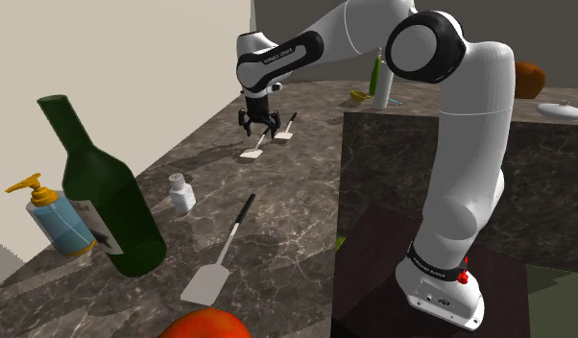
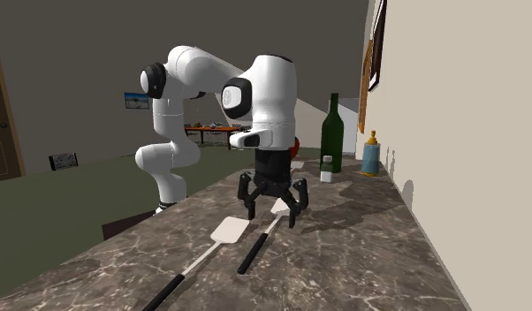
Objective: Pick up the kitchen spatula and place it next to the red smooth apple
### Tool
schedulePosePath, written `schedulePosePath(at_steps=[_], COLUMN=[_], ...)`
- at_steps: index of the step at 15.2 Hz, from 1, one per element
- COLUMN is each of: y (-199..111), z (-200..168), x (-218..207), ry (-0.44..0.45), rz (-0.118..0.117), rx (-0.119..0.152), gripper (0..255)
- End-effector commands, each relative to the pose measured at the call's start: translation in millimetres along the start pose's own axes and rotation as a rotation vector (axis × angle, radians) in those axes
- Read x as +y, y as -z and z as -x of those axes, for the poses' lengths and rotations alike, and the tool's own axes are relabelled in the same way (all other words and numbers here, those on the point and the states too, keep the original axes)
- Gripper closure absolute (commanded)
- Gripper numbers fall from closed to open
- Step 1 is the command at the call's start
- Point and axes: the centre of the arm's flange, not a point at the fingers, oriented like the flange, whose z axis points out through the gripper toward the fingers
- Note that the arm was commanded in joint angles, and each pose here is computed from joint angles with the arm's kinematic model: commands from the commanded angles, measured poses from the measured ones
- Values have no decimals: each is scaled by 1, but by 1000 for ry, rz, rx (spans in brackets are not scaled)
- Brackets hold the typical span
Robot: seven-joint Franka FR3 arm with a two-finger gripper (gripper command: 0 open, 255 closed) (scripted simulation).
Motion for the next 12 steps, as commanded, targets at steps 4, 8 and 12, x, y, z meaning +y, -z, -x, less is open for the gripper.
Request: schedulePosePath(at_steps=[4,8,12], y=[0,0,0], z=[0,0,0], x=[0,0,0], ry=[0,0,0], rz=[0,0,0], rx=[0,0,0], gripper=[255,255,255])
